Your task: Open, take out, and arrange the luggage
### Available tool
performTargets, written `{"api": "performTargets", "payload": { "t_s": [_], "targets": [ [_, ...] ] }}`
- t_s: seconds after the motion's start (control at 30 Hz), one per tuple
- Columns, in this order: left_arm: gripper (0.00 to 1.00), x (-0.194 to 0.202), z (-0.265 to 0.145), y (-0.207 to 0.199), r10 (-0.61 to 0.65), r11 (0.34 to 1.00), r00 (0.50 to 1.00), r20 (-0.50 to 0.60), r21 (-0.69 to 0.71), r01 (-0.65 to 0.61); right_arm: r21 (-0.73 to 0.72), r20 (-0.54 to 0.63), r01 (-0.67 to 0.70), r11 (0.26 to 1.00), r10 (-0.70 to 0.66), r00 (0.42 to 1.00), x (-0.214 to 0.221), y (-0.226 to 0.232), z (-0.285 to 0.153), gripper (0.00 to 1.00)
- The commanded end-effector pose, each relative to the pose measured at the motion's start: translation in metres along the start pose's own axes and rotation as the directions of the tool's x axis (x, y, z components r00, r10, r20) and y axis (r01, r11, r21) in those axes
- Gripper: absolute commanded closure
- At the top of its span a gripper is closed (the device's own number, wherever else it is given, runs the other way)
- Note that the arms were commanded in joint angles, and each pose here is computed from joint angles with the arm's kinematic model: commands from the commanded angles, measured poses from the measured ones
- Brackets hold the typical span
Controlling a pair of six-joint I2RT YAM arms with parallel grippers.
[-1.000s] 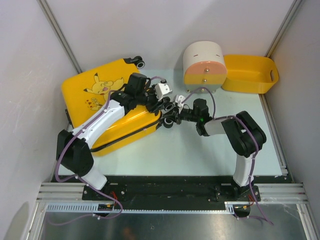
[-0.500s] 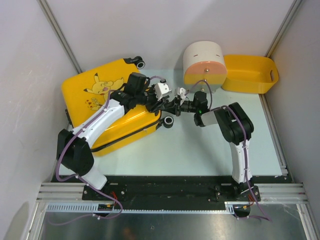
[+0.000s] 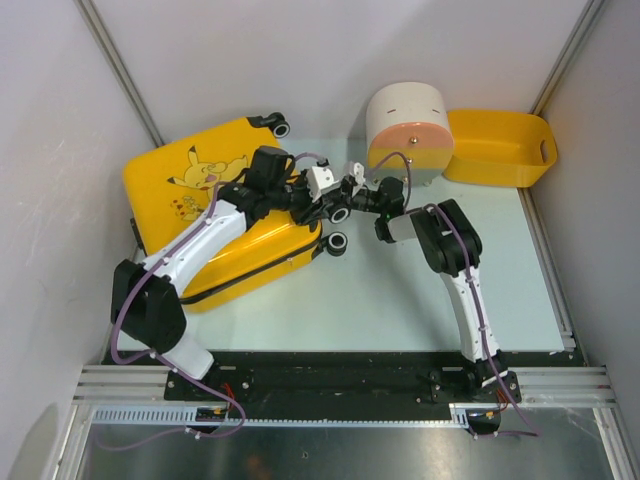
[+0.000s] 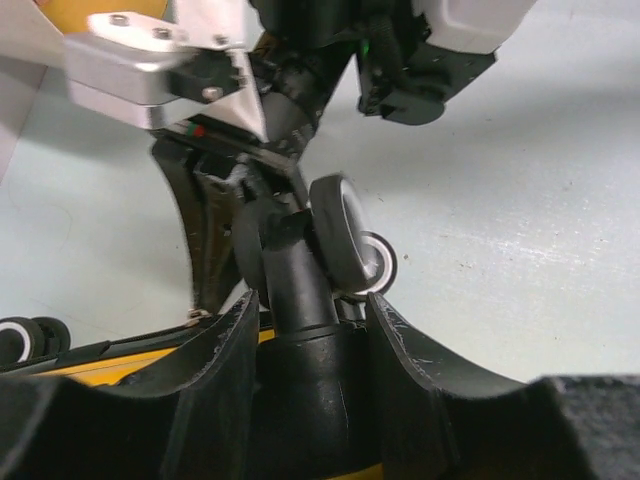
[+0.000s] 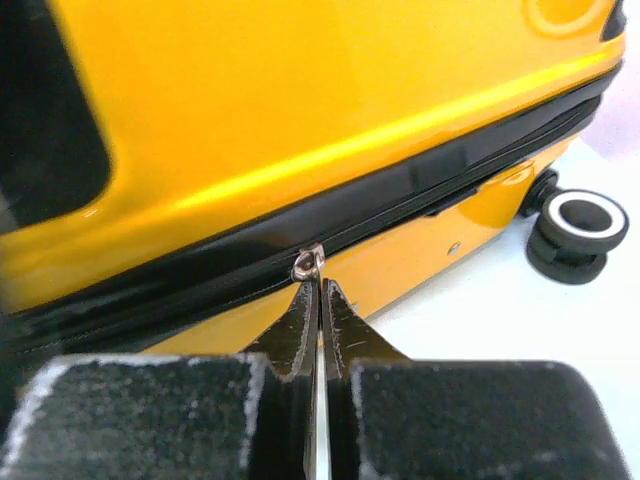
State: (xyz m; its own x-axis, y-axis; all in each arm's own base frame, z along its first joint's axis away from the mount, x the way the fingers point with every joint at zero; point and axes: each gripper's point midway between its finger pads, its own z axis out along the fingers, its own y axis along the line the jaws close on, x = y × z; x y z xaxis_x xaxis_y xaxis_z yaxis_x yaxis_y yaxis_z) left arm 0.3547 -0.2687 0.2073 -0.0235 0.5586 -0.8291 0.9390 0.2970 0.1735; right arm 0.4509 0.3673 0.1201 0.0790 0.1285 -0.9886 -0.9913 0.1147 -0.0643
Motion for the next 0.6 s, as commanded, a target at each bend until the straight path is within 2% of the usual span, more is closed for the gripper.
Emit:
{"api": "performTargets", "payload": {
  "t_s": [0.0,0.2,0.37,0.4,0.43,0.47,0.5,0.53,0.57],
  "targets": [
    [1.0,0.101,-0.028,-0.083,-0.281,0.914,0.881,-0.38,0.175,0.367,0.191,0.115,0.078,0.978,-0.101,0.988,-0.04,-0.061,0.008,1.0],
    [1.0,0.083,-0.03,-0.083,-0.303,0.905,0.892,-0.336,0.191,0.379,0.19,0.159,0.088,0.978,-0.119,0.98,-0.037,-0.067,0.036,1.0],
    [0.97,0.058,-0.04,-0.071,-0.333,0.908,0.905,-0.266,0.169,0.384,0.256,0.163,0.081,0.963,-0.125,0.979,-0.042,-0.087,0.04,1.0],
    [0.94,0.054,-0.045,-0.062,-0.365,0.903,0.898,-0.245,0.143,0.406,0.26,0.154,0.069,0.963,-0.111,0.982,-0.041,-0.088,0.037,0.93],
    [0.81,0.039,-0.052,-0.051,-0.373,0.908,0.905,-0.206,0.121,0.402,0.265,0.126,0.036,0.963,-0.071,0.989,-0.028,-0.084,0.03,0.82],
    [0.71,0.033,-0.057,-0.042,-0.412,0.897,0.891,-0.189,0.087,0.433,0.249,0.115,0.031,0.968,-0.062,0.991,-0.039,-0.078,0.028,0.69],
    [0.64,0.029,-0.066,-0.028,-0.436,0.893,0.885,-0.166,0.04,0.448,0.24,0.095,0.018,0.971,-0.042,0.995,-0.037,-0.073,0.023,0.48],
    [0.54,0.018,-0.075,-0.015,-0.441,0.895,0.888,-0.13,0.001,0.445,0.232,0.068,0.004,0.973,-0.02,0.997,-0.034,-0.07,0.016,0.4],
    [0.48,0.012,-0.083,-0.008,-0.472,0.881,0.875,-0.103,-0.025,0.473,0.21,0.009,-0.071,0.975,0.071,0.997,-0.034,-0.059,0.01,0.34]
  ]
}}
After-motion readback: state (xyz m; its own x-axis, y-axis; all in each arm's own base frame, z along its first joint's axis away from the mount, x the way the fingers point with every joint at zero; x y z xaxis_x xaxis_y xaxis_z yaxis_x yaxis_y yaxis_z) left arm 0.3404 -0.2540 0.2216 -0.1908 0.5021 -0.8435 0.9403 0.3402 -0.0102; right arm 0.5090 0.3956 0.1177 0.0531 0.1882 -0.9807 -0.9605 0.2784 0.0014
